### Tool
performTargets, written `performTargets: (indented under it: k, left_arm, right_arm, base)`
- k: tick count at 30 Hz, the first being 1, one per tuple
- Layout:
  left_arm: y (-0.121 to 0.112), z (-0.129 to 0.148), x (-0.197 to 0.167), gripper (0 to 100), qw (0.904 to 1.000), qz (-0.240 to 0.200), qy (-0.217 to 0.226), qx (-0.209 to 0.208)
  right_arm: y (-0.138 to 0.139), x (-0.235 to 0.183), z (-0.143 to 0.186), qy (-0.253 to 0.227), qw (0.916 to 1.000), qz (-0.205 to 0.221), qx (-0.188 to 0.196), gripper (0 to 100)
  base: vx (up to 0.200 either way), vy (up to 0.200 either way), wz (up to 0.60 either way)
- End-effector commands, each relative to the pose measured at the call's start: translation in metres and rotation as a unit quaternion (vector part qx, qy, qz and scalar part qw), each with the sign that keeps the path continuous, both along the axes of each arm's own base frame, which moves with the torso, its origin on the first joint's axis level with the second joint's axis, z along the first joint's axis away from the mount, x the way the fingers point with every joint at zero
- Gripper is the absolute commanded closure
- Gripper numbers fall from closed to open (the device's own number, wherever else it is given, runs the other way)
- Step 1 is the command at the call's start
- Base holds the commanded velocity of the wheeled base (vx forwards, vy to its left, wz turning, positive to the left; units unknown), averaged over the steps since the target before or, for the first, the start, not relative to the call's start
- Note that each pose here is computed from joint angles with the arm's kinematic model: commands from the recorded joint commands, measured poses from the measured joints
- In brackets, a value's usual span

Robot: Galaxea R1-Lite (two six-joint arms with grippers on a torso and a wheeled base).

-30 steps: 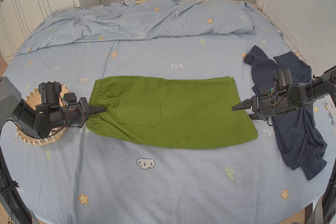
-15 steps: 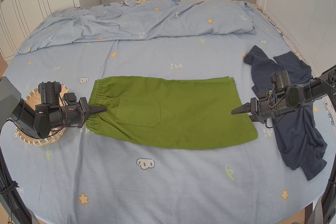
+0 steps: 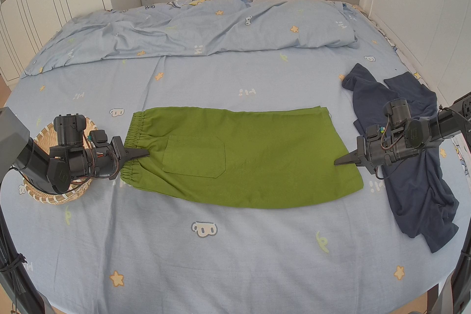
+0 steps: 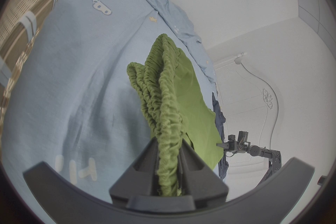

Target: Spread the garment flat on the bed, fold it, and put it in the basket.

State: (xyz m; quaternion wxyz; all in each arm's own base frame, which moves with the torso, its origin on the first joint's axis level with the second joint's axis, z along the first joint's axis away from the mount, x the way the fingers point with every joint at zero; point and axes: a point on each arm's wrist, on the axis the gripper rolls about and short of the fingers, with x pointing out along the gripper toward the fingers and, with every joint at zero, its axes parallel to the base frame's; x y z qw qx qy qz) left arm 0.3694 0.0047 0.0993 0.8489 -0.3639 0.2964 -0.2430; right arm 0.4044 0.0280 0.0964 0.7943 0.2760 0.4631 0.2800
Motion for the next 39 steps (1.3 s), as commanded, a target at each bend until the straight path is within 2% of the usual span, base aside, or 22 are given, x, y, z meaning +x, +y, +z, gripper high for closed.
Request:
performTargets:
  k: [1, 4, 9, 15, 19, 22, 26, 34, 39]
  left_arm:
    - [0.000, -0.001, 0.000, 100, 1.0000, 0.000, 0.007, 0.000]
    - [0.001, 0.005, -0.003, 100, 0.9996, 0.000, 0.029, 0.000]
    - [0.011, 0.031, -0.017, 100, 0.9978, 0.008, 0.065, 0.008]
    - [0.015, 0.037, -0.039, 100, 0.9954, 0.001, 0.091, 0.032]
    - [0.012, 0.035, -0.067, 100, 0.9929, -0.008, 0.111, 0.040]
    - [0.009, 0.021, -0.100, 100, 0.9896, -0.021, 0.133, 0.051]
    - [0.005, -0.002, -0.134, 100, 0.9832, -0.042, 0.163, 0.070]
    - [0.006, -0.035, -0.184, 100, 0.9704, -0.065, 0.215, 0.089]
    - [0.007, -0.046, -0.192, 100, 0.9722, -0.062, 0.205, 0.095]
  right_arm:
    - [-0.001, -0.003, 0.008, -0.007, 1.0000, -0.001, 0.000, 100]
    - [0.001, -0.017, 0.031, -0.009, 1.0000, 0.002, 0.000, 100]
    - [-0.003, -0.041, 0.057, -0.001, 0.9999, 0.009, -0.008, 100]
    - [-0.005, -0.067, 0.064, 0.016, 0.9993, 0.025, -0.023, 100]
    - [-0.005, -0.095, 0.050, 0.040, 0.9978, 0.040, -0.034, 100]
    - [-0.005, -0.123, 0.030, 0.071, 0.9953, 0.053, -0.038, 100]
    - [-0.002, -0.151, -0.001, 0.083, 0.9937, 0.065, -0.039, 100]
    - [0.005, -0.188, -0.041, 0.087, 0.9920, 0.083, -0.039, 100]
    - [0.004, -0.194, -0.049, 0.076, 0.9931, 0.081, -0.038, 100]
  base:
    - [0.000, 0.000, 0.00]
    - [0.000, 0.000, 0.00]
    - [0.000, 0.000, 0.00]
    - [0.000, 0.000, 0.00]
    - [0.000, 0.000, 0.00]
    - [0.000, 0.000, 0.00]
    - [0.000, 0.000, 0.00]
    - [0.000, 0.000, 0.00]
    - [0.000, 0.000, 0.00]
